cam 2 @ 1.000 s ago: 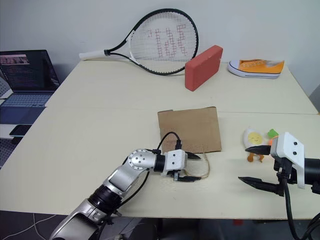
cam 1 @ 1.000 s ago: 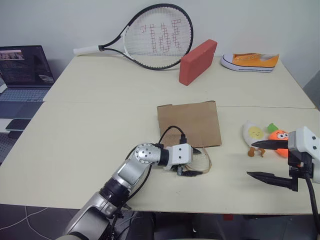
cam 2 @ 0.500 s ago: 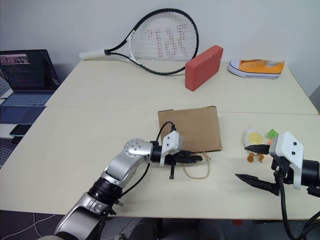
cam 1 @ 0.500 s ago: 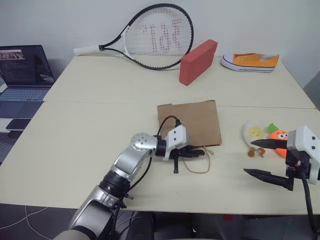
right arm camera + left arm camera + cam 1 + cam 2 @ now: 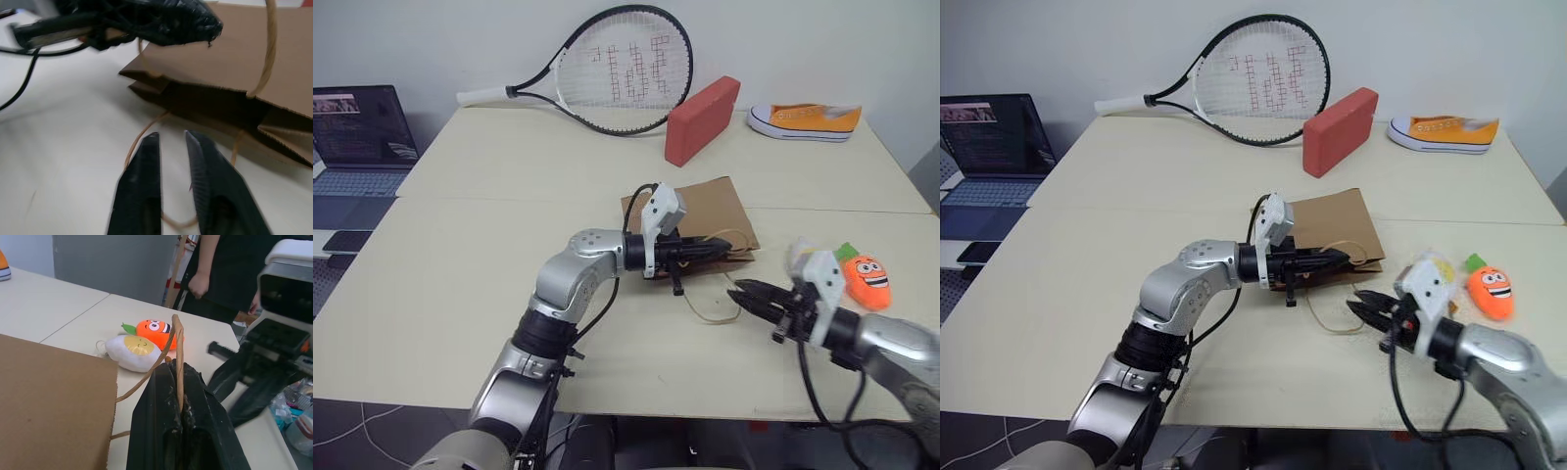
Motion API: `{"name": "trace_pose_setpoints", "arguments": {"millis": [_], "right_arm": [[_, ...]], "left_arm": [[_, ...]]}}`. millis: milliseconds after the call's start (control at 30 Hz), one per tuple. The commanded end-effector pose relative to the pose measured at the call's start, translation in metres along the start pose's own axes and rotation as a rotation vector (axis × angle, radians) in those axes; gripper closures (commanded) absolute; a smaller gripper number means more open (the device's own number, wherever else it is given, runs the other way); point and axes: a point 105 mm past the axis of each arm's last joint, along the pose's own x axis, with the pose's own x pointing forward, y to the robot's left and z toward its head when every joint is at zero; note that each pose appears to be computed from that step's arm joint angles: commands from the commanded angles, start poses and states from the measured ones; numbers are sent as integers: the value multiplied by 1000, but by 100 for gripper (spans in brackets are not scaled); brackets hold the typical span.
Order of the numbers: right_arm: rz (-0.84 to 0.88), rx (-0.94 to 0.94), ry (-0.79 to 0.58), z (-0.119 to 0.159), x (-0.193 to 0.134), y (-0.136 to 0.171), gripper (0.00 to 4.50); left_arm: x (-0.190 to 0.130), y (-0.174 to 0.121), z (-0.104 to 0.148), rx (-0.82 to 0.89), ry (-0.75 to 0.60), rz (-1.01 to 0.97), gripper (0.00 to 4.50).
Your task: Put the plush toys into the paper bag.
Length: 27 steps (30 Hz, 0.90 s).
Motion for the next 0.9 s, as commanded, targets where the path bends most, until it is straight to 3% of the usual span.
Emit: {"name": "trace_pose_setpoints", "arguments": {"millis": [33,367,733,900], "right_arm": [[-96,-35,-40,1,18,-8,447],[-259,-65,-120,-9,57,-19,447],[-420,-46,-168,-11,86,-31,447],[-461,-8,-126,-35,95,-36,447]], "left_arm": [[-3,-1,21,23,-60,5,450],[-6,0,43,-69,-160,21,450],[-8,0,49,-112,-173,28,450],[-12,5,51,-119,-179,54,450]]}}
